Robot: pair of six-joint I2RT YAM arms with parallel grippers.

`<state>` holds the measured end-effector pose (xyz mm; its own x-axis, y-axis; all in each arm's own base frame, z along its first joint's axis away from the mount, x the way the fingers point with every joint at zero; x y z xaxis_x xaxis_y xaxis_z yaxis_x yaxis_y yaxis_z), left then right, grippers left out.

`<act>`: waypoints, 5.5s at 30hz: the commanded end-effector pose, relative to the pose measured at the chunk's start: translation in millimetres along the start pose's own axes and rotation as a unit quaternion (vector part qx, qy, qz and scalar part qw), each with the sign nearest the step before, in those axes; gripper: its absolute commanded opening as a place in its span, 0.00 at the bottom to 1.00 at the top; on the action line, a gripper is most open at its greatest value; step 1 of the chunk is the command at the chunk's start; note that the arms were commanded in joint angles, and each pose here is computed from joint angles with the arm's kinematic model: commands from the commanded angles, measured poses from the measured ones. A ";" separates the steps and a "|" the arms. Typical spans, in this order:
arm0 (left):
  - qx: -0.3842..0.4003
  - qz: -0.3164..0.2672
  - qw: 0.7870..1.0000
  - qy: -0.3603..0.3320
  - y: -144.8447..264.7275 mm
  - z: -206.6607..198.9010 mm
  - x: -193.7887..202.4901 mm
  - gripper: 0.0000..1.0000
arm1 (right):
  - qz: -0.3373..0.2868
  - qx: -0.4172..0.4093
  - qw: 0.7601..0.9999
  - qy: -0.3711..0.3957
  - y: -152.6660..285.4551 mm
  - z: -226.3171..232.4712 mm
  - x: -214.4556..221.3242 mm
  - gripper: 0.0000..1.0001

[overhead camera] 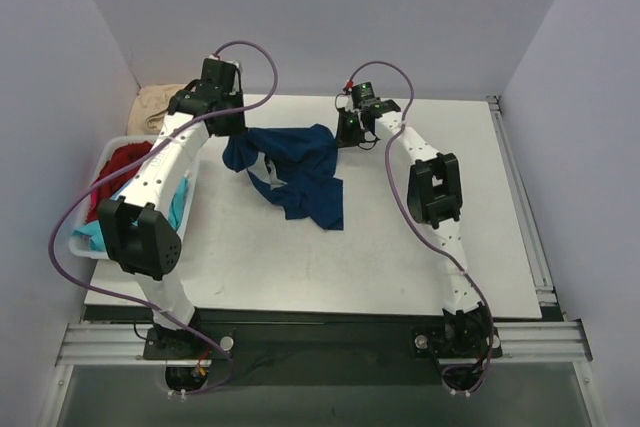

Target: Fold and stack the t-shirts

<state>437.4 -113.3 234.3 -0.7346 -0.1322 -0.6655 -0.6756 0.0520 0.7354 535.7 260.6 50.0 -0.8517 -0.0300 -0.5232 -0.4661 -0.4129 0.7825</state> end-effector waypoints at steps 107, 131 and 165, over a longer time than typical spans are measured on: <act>0.179 -0.396 0.900 0.036 178.1 -25.8 -248.1 0.00 | -0.441 0.353 0.824 0.035 465.3 -73.8 -44.5 0.00; 0.186 -0.462 0.867 -0.007 297.9 -18.1 -234.2 0.00 | -0.542 0.328 0.772 0.054 531.3 -33.5 16.1 0.00; 0.072 -0.189 0.977 0.068 -142.3 -31.8 -143.9 0.97 | -0.220 0.507 0.833 -0.024 258.4 -191.1 -71.9 0.71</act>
<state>651.8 -141.7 156.6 -0.5322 -0.2636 -0.8046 -0.8466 0.1741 0.5029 533.2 -20.3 195.0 -0.5601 -0.0271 -0.8280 -0.6768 0.5913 0.4385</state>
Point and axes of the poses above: each gripper's point midway between its finger pads, its own y axis back along the fingers, its own z axis along the line the jaws close on, x = y × z, the point moved 1 cm from there along y, back along the fingers, and after that the axes turned 3 degrees about y, right-handed, at the moved point
